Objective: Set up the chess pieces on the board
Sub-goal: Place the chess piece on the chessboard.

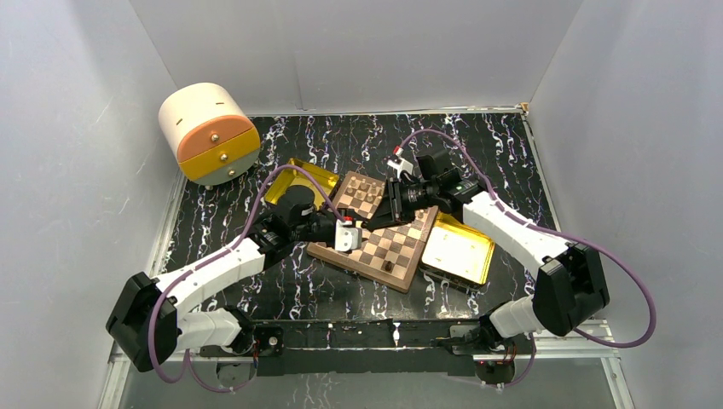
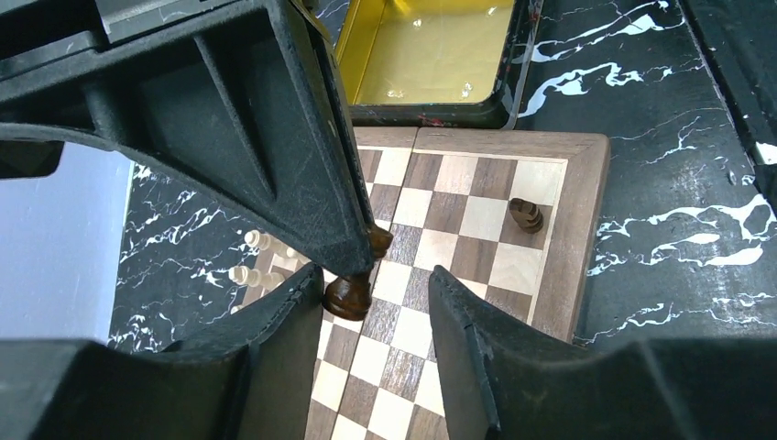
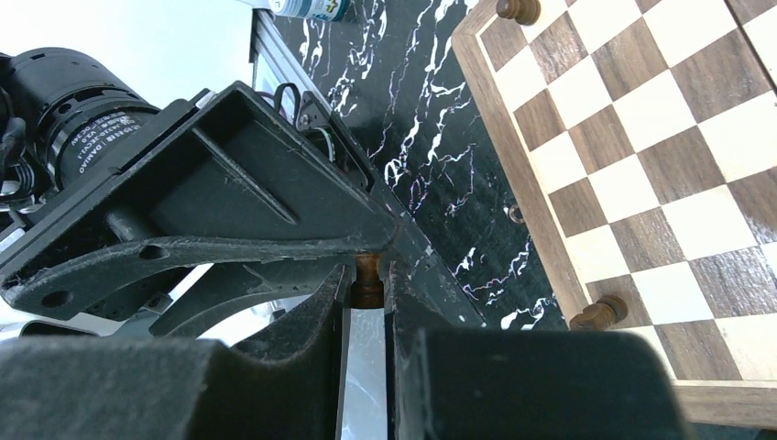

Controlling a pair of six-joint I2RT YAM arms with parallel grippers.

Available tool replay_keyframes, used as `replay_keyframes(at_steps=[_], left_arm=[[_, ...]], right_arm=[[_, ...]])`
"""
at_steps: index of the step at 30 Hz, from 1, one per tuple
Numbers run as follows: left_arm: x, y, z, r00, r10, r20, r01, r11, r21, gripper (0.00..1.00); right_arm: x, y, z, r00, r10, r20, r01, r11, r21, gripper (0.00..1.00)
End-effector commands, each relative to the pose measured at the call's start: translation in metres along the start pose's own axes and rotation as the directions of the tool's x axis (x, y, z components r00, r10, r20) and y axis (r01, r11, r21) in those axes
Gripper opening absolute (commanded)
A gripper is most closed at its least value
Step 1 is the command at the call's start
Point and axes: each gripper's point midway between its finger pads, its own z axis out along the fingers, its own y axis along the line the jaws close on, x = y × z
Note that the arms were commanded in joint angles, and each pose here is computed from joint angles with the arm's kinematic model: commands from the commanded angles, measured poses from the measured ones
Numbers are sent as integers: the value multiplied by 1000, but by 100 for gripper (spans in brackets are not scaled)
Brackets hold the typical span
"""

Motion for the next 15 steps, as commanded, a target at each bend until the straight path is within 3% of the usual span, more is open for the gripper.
replay_keyframes(at_steps=[1,9,15], left_arm=[[-17,6,1,999,13,35,-13,1000,1,43],[-16,8,2,998,-52,18,52,999,-17,28],[-13,18,1,983,-183,-7,182,980,-76,15]], right_arm=[[-3,12,2,999,-42,8,43,997,-60,12],[-2,9,0,999,-50,20,51,998,-43,12],[-17,16,-12,980,-97,176,102,995,-21,23]])
